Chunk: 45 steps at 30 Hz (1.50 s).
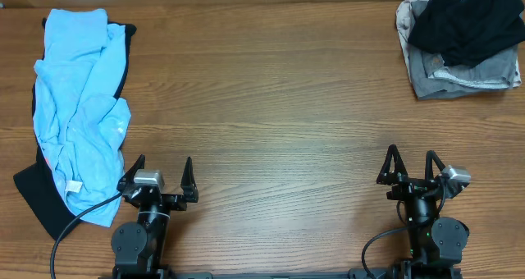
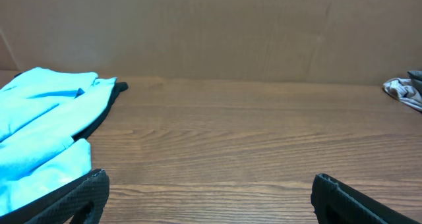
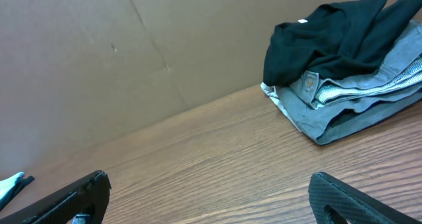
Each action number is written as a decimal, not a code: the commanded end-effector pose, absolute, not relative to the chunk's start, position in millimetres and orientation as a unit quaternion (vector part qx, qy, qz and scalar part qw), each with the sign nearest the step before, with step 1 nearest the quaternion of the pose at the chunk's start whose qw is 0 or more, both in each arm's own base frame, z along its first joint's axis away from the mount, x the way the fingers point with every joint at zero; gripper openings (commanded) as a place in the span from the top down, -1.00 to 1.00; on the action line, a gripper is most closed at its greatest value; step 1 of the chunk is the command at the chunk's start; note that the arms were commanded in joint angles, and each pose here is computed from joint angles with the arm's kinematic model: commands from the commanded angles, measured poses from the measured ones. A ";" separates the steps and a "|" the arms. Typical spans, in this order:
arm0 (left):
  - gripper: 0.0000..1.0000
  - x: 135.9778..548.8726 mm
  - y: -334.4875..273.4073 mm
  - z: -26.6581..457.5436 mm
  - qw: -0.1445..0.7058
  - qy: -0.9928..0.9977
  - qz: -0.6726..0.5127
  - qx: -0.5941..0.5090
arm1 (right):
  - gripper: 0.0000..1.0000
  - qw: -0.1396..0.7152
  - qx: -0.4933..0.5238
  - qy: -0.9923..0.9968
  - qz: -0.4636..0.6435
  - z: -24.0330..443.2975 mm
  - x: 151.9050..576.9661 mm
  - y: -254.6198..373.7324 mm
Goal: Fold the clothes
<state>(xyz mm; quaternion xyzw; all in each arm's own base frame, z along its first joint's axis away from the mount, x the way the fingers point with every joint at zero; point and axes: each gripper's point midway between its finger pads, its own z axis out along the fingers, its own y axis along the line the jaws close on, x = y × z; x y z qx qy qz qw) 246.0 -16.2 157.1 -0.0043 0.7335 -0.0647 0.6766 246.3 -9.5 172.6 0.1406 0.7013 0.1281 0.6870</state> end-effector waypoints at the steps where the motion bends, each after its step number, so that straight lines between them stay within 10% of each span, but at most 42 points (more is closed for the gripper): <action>1: -1.00 245.7 -13.6 157.4 0.680 0.732 -0.054 -0.002 | -1.00 0.688 0.140 0.700 0.130 170.9 246.3 -8.7; 27: -1.00 246.3 -6.9 159.4 0.684 0.729 -0.037 -0.012 | -1.00 0.689 0.139 0.700 0.130 171.2 246.3 -8.6; 45: -1.00 232.4 -12.0 280.4 0.718 0.694 -0.043 0.005 | -1.00 0.726 0.021 0.675 0.129 263.8 220.3 19.9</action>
